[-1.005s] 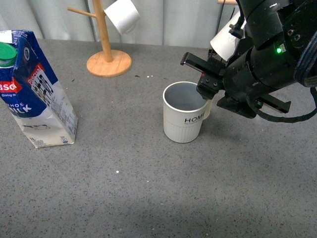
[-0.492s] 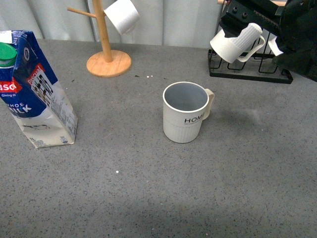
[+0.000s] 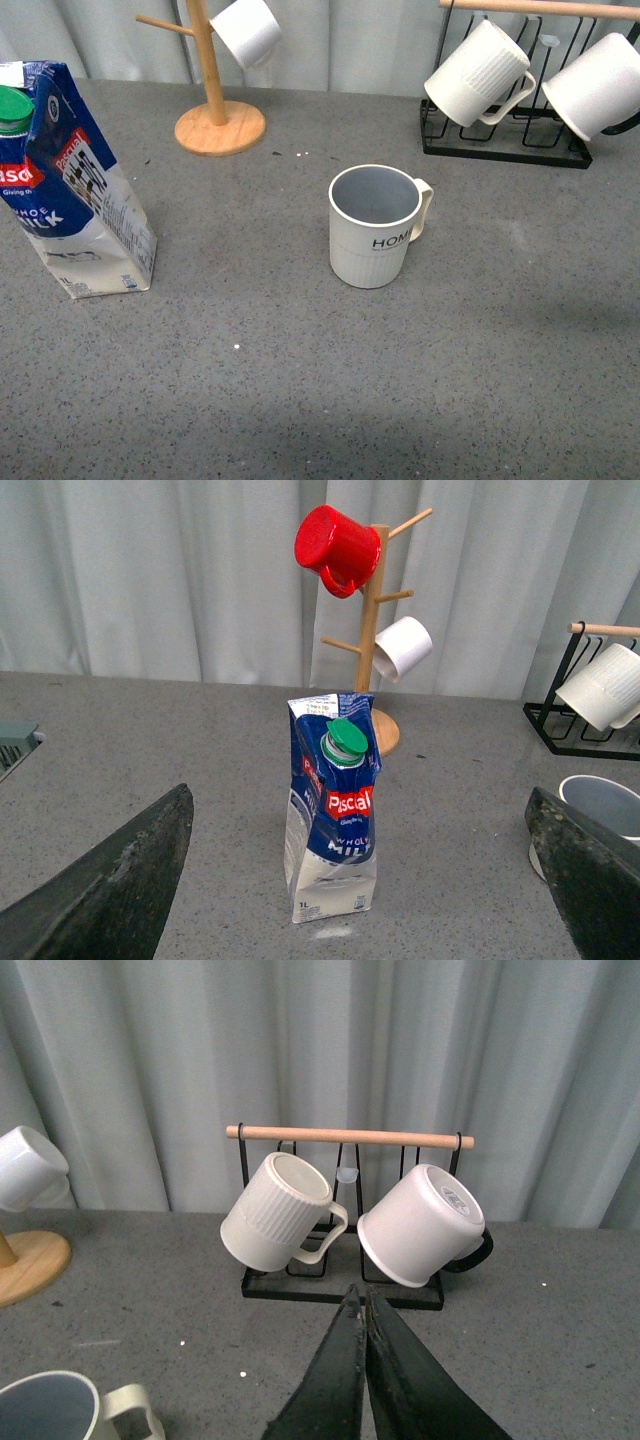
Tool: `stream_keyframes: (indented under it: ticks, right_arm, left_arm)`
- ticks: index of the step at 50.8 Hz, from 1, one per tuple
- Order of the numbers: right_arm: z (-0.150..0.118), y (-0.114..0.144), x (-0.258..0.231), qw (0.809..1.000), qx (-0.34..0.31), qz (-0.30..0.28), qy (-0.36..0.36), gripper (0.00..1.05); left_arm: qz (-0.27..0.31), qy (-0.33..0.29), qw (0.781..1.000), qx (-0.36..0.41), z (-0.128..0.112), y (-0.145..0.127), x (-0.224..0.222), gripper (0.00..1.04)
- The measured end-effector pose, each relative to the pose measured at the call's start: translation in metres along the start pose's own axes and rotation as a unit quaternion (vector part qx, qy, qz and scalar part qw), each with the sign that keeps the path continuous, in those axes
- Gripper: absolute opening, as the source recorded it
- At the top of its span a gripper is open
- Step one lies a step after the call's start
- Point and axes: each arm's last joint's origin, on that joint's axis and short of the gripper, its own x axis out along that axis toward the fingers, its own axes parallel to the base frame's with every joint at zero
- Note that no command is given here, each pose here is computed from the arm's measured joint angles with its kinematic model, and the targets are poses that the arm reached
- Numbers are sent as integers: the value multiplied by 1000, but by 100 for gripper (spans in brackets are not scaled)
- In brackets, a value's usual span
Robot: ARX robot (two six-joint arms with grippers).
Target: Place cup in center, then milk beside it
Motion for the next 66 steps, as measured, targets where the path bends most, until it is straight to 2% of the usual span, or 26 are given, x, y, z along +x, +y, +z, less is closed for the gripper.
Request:
stream_keyframes:
  ticks: [28,66]
  right_arm:
    - [0,-31,-67,1000,-2,1,0,1]
    - [4,-32,-103,1000,-2,-1,-8,1]
  left_arm:
    - [0,0,1000,0,0,0,0,98]
    - [0,0,1000,0,0,0,0,98]
